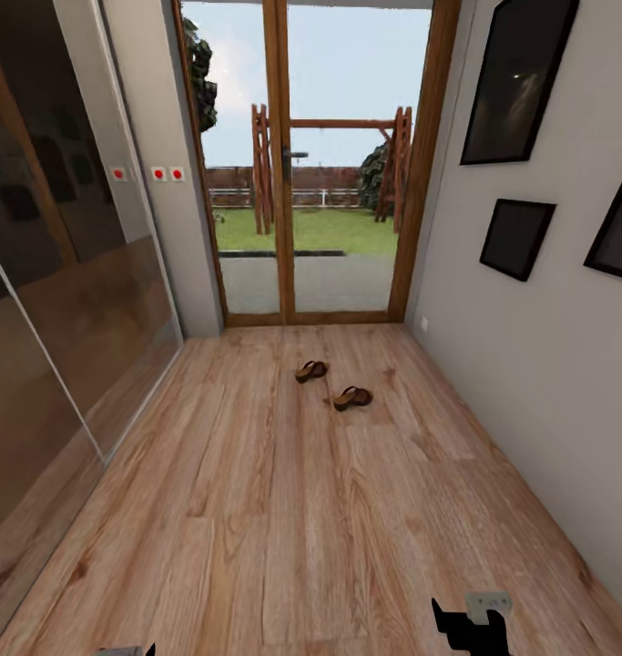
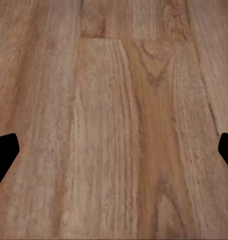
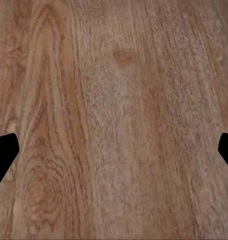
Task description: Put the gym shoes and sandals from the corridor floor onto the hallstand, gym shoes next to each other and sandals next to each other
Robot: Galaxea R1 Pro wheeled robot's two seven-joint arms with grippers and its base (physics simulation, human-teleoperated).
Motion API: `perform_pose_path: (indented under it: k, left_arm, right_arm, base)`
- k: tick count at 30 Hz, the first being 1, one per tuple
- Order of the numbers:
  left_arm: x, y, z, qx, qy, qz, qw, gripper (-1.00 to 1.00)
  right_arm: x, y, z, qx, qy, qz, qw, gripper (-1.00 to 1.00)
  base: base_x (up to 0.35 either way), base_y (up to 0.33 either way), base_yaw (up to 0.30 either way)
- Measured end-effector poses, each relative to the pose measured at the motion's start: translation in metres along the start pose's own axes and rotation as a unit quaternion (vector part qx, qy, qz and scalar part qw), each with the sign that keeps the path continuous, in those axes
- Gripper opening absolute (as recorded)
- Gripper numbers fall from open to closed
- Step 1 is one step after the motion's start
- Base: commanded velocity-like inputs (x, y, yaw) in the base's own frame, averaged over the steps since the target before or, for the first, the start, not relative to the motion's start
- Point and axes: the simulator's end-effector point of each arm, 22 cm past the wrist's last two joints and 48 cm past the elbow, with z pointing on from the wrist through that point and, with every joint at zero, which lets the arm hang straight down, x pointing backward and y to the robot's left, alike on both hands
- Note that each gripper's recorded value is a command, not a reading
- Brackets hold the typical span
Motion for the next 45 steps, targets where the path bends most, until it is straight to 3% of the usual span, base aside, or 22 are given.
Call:
perform_pose_path:
  k: [15,45]
  left_arm:
    - [-0.0027,-0.0002,0.0000,0.000,-0.003,0.000,1.0000,1.00]
    - [-0.0028,-0.0003,0.0000,0.000,-0.003,0.000,1.0000,1.00]
  right_arm:
    - [-0.0029,-0.0003,-0.0004,0.000,-0.003,0.000,1.0000,1.00]
    - [-0.0032,-0.0006,-0.0004,0.001,-0.003,0.000,1.0000,1.00]
  base:
    - [0.337,0.087,-0.222]
    - [0.302,0.197,-0.008]
